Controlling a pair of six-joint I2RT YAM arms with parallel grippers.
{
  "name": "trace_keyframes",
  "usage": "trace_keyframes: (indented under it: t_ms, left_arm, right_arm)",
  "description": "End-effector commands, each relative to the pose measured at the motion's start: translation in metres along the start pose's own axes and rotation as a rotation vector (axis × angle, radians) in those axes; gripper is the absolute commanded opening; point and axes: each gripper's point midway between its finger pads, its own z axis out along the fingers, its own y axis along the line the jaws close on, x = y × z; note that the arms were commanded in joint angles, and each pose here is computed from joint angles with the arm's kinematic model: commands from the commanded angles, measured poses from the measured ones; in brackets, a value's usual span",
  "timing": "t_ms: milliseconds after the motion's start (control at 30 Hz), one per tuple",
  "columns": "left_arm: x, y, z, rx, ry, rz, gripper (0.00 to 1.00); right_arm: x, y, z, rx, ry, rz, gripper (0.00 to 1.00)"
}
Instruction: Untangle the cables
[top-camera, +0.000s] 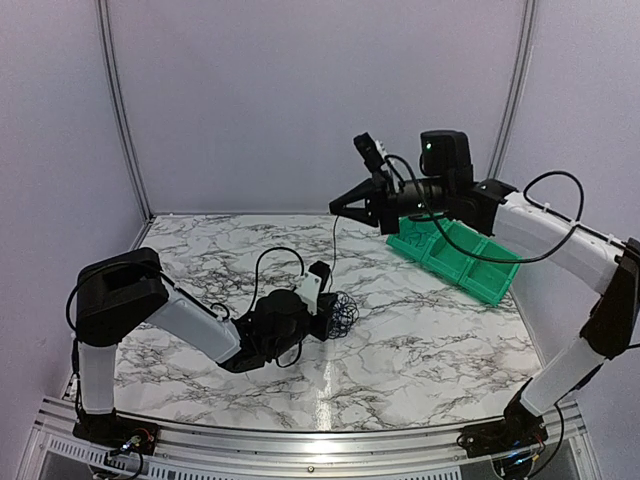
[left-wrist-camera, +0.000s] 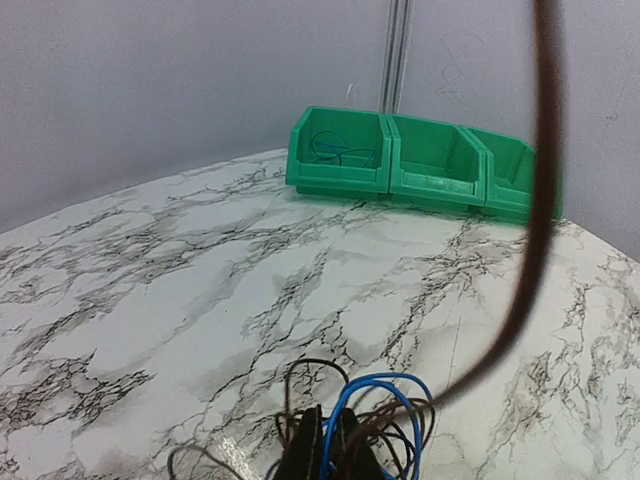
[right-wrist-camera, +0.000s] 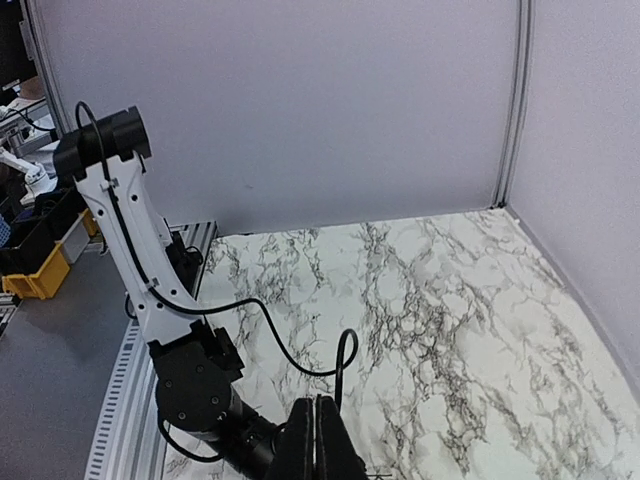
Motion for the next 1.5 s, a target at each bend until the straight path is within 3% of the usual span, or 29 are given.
trace_keyframes:
  t_ms: [0, 267, 433, 633, 833, 1200, 1333, 1467]
  left_arm:
    - [-0.002, -0.009, 0.0, 0.054, -0.016, 0.021, 0.04]
    - [0.006, -0.007, -0.006, 0.061, 0.003, 0.045, 0.0]
    - [0.007, -0.006, -0.007, 0.058, 0.007, 0.048, 0.0]
    - [0.006, -0.006, -0.003, 0.049, 0.013, 0.045, 0.0]
    - [0.005, -0.007, 0.003, 0.037, 0.024, 0.048, 0.07]
    - [0.008, -0.009, 0.007, 0.039, 0.041, 0.057, 0.07]
    - [0.007, -0.008, 0.005, 0.038, 0.04, 0.054, 0.05]
    - [0.001, -0.005, -0.006, 0.041, 0.022, 0.038, 0.03]
  right_arm:
    - [-0.075, 0.021, -0.03, -0.029, -0.093, -0.075, 0.0]
    - [-0.175, 0.061, -0.083, -0.071, -0.24, -0.211, 0.0]
    - [-0.21, 0.081, -0.118, -0.06, -0.303, -0.278, 0.0]
    - [-0.203, 0.082, -0.128, -0.052, -0.304, -0.256, 0.0]
    - [-0.181, 0.072, -0.122, -0.062, -0.289, -0.197, 0.0]
    - [-0.195, 0.079, -0.129, -0.062, -0.294, -0.237, 0.0]
    - [-0.185, 0.065, -0.126, -0.003, -0.275, -0.239, 0.0]
    - [-0.147, 0.026, -0.128, 0.115, -0.227, -0.188, 0.0]
